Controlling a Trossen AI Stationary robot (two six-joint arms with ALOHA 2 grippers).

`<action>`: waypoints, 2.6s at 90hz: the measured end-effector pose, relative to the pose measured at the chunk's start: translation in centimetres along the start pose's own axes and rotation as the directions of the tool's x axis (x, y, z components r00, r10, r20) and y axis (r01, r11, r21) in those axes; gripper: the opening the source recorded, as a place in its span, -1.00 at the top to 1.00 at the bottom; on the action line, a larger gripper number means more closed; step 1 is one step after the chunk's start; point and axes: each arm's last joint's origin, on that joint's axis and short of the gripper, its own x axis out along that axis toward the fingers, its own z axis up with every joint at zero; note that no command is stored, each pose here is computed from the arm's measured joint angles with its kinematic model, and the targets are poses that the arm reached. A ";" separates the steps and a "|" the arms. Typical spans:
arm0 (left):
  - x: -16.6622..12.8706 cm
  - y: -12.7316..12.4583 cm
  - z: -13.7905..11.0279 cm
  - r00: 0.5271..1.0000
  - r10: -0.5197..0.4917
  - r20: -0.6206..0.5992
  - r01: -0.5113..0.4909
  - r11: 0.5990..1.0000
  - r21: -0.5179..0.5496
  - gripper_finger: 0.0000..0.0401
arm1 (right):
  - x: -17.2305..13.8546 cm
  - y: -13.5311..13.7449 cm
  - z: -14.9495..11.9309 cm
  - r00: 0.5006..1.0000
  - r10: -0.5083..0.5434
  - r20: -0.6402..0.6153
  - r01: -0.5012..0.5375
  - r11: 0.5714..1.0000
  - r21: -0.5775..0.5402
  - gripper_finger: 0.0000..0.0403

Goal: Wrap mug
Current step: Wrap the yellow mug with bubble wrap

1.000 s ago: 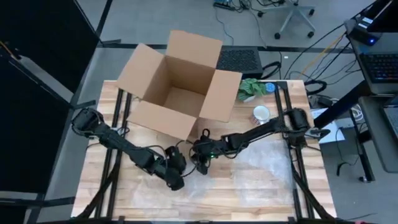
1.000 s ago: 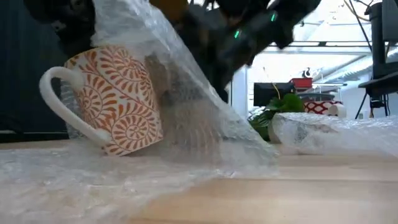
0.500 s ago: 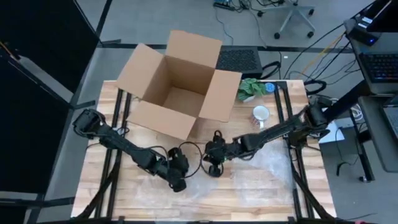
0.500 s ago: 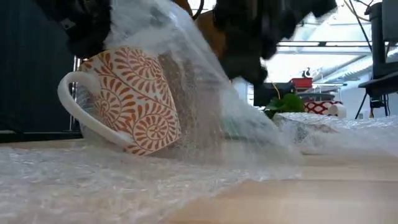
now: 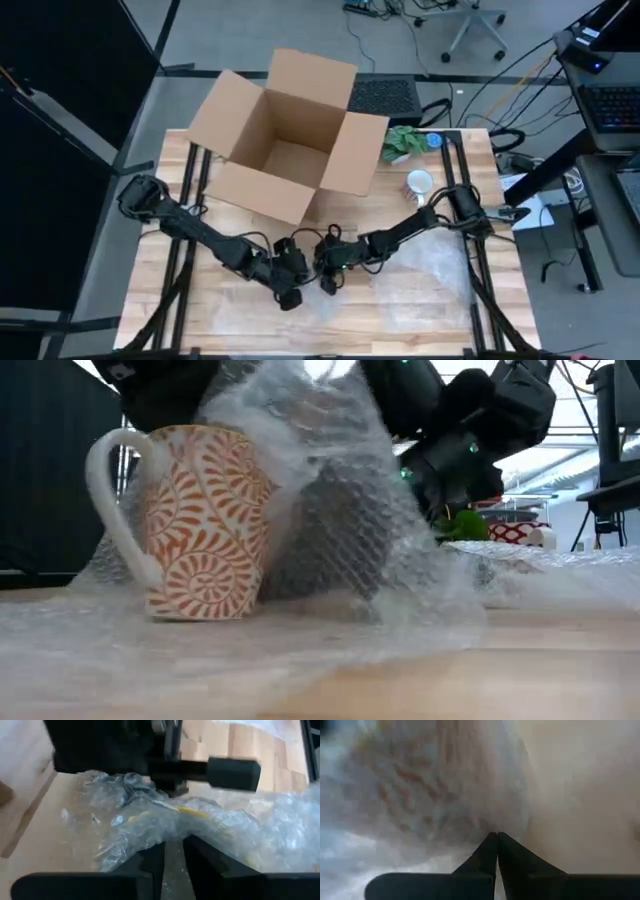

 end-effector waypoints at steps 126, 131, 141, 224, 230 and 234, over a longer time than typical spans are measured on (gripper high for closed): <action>-0.5 -0.6 -0.4 0.999 -0.032 -0.001 0.032 0.997 0.066 0.68 | -3.4 8.5 4.0 0.994 -0.018 0.109 0.049 0.954 -0.295 1.00; -0.8 -0.6 -0.2 0.999 -0.039 0.004 0.039 0.997 0.062 0.68 | -3.4 8.4 3.9 0.995 -0.024 0.097 0.052 0.953 -0.297 1.00; -2.0 -0.6 0.1 0.998 -0.052 0.017 0.051 0.997 0.059 0.68 | -3.4 8.3 3.8 0.996 -0.028 0.080 0.050 0.955 -0.291 1.00; -2.3 -0.9 0.5 0.995 -0.084 0.054 0.077 0.990 0.118 0.68 | -3.4 8.2 3.6 0.997 -0.037 0.071 0.055 0.957 -0.284 1.00; -2.0 -0.4 0.1 0.999 -0.042 -0.002 0.042 0.995 0.091 0.68 | -3.3 8.0 3.6 0.996 -0.047 0.073 0.066 0.957 -0.282 1.00; -1.6 -0.2 -0.3 0.999 -0.013 -0.040 0.017 0.995 0.100 0.68 | -3.3 8.0 3.7 0.996 -0.048 0.074 0.067 0.957 -0.281 1.00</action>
